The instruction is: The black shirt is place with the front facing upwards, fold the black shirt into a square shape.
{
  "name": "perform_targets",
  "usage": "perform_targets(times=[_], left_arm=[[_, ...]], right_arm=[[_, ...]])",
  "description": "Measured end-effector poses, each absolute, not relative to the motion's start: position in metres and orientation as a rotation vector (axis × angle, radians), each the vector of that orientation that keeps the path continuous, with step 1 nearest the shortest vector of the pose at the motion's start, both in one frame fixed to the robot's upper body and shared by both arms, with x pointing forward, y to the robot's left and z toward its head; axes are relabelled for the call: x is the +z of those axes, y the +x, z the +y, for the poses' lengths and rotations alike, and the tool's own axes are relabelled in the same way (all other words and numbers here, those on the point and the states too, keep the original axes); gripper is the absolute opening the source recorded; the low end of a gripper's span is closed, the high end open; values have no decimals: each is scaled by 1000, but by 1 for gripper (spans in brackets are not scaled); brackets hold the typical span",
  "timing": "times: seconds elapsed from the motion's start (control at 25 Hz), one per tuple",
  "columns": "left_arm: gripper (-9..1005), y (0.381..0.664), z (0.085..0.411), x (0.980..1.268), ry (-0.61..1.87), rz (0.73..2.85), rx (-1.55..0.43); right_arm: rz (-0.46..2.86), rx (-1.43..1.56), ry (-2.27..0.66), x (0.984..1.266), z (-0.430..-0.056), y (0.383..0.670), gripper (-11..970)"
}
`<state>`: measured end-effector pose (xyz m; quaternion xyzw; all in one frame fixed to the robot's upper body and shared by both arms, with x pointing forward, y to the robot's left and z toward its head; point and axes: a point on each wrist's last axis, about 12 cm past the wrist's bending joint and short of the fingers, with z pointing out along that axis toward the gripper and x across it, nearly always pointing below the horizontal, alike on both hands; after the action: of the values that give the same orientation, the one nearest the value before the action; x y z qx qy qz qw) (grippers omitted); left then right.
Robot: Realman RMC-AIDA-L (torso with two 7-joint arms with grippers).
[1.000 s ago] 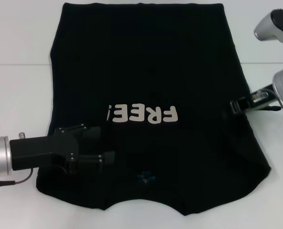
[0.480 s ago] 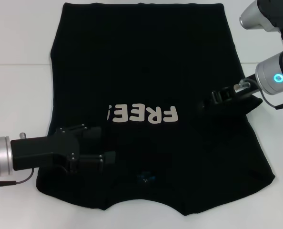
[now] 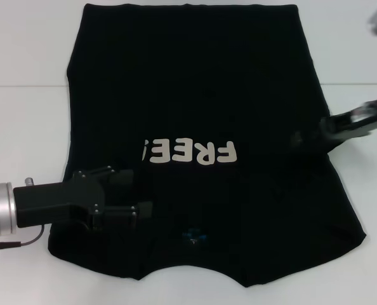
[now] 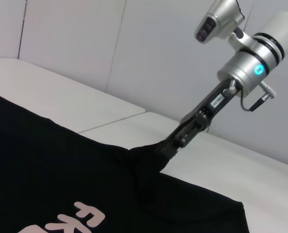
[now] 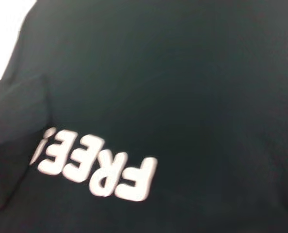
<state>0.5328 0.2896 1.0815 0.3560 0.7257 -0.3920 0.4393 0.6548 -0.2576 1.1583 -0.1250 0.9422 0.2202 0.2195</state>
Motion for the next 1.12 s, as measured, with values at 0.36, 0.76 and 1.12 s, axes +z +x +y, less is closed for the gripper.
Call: perform_targets(times=[0.36,0.76,1.12], left_arm=[[919,534,289,1082,886,1802,-974],[920,538,288,1084,887,1802,-961],[919,540,288,1084,885,1806,-946]], right_arm=[[2627,648,-100,1157,-310,641,779],[2634,609,-84,1140,-296,649,780],[2601,602,-82,1133,-277,660,779]])
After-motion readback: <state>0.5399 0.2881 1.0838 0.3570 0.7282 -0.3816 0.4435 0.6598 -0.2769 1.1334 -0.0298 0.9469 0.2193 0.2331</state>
